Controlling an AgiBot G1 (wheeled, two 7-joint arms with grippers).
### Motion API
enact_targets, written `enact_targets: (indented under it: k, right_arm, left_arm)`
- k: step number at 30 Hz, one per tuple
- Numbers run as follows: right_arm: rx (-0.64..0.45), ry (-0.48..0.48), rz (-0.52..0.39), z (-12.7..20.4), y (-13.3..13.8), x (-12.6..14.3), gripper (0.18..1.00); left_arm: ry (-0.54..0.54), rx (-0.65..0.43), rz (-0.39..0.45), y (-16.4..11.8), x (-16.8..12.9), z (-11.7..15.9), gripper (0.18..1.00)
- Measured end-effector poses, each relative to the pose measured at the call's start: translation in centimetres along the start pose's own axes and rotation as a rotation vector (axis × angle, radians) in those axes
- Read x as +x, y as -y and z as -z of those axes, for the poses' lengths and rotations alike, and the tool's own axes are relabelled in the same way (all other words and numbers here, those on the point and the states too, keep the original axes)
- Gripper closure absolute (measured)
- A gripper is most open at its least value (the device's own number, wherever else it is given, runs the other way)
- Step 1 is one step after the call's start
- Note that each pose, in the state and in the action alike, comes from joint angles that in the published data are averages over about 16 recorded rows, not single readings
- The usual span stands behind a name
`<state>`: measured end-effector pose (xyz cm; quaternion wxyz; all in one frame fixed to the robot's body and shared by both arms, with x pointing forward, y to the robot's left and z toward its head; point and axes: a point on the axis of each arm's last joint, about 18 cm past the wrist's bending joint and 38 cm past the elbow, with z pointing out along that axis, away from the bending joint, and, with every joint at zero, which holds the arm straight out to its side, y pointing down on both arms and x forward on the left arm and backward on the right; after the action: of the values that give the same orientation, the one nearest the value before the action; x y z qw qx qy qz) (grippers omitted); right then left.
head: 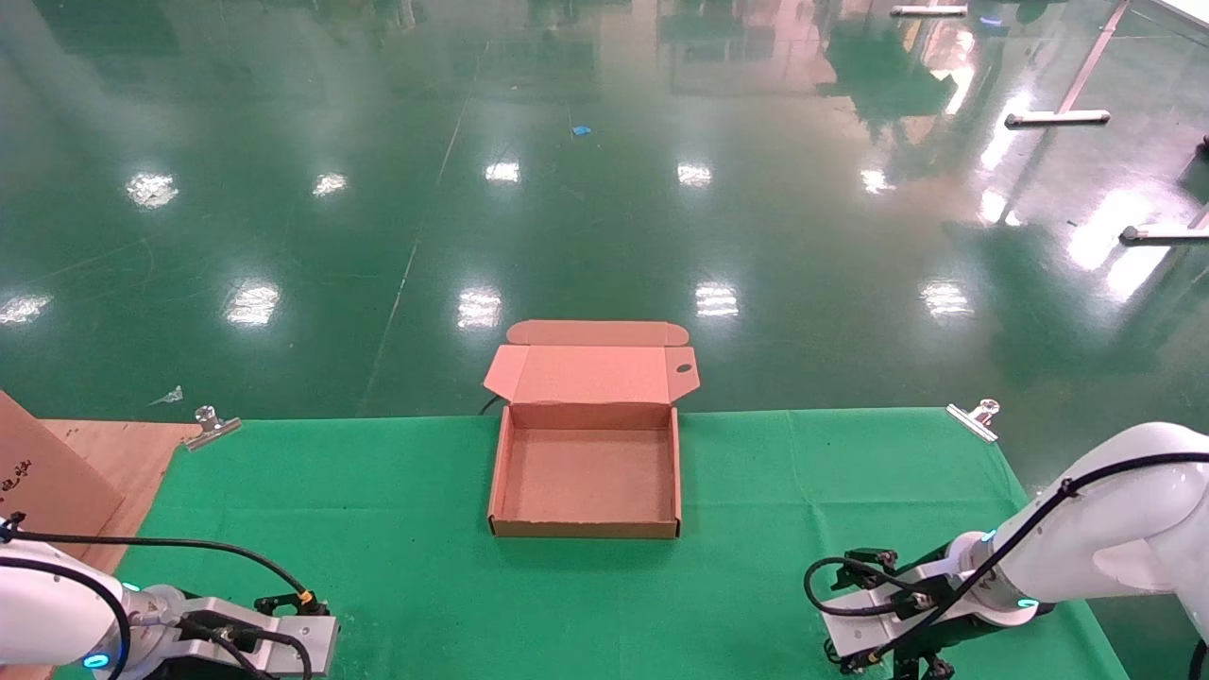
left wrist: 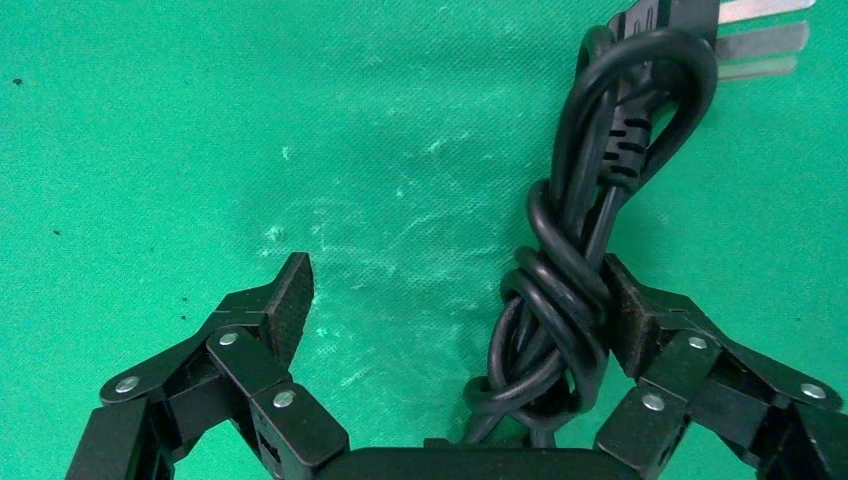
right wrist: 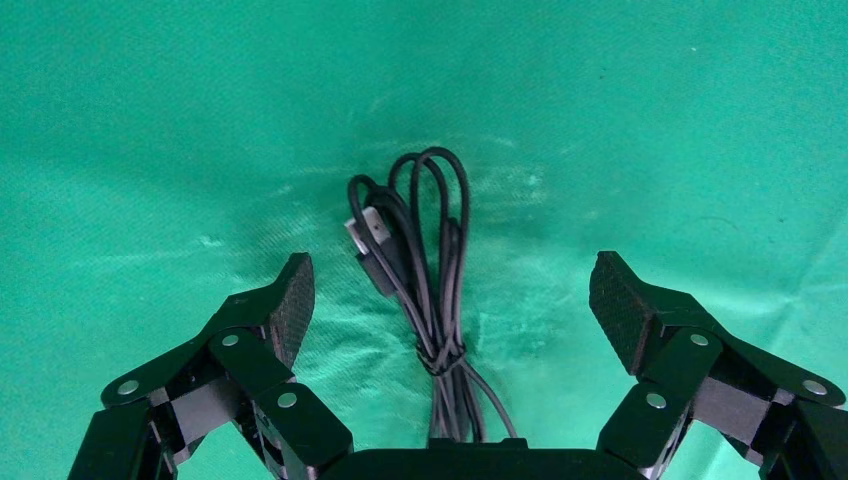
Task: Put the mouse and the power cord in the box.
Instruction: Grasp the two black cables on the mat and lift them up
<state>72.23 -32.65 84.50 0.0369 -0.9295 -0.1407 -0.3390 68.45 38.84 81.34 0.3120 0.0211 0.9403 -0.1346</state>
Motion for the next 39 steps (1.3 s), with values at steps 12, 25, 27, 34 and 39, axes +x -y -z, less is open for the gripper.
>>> enact_targets:
  k: [12,25,27,34,39]
  right_arm:
    - [0.002,0.008,-0.004,-0.1,-0.1,-0.2,0.235]
    - [0.015,0.020,-0.008,0.2,0.0,-0.3,0.431]
    - [0.017,0.022,-0.008,0.2,0.0,-0.3,0.472]
    - [0.022,0.033,-0.008,0.3,-0.1,-0.6,0.636]
    - [0.025,0.039,-0.011,0.3,-0.2,-0.9,0.756]
  left_arm:
    - [-0.006,0.011,-0.002,-0.4,0.4,0.3,0.222]
    - [-0.060,0.071,-0.010,0.1,1.4,1.0,0.395]
    - [-0.073,0.084,-0.013,0.3,1.6,1.2,0.441]
    - [-0.121,0.127,-0.020,0.8,2.6,1.6,0.611]
    - [-0.144,0.146,-0.021,0.9,3.1,1.7,0.743]
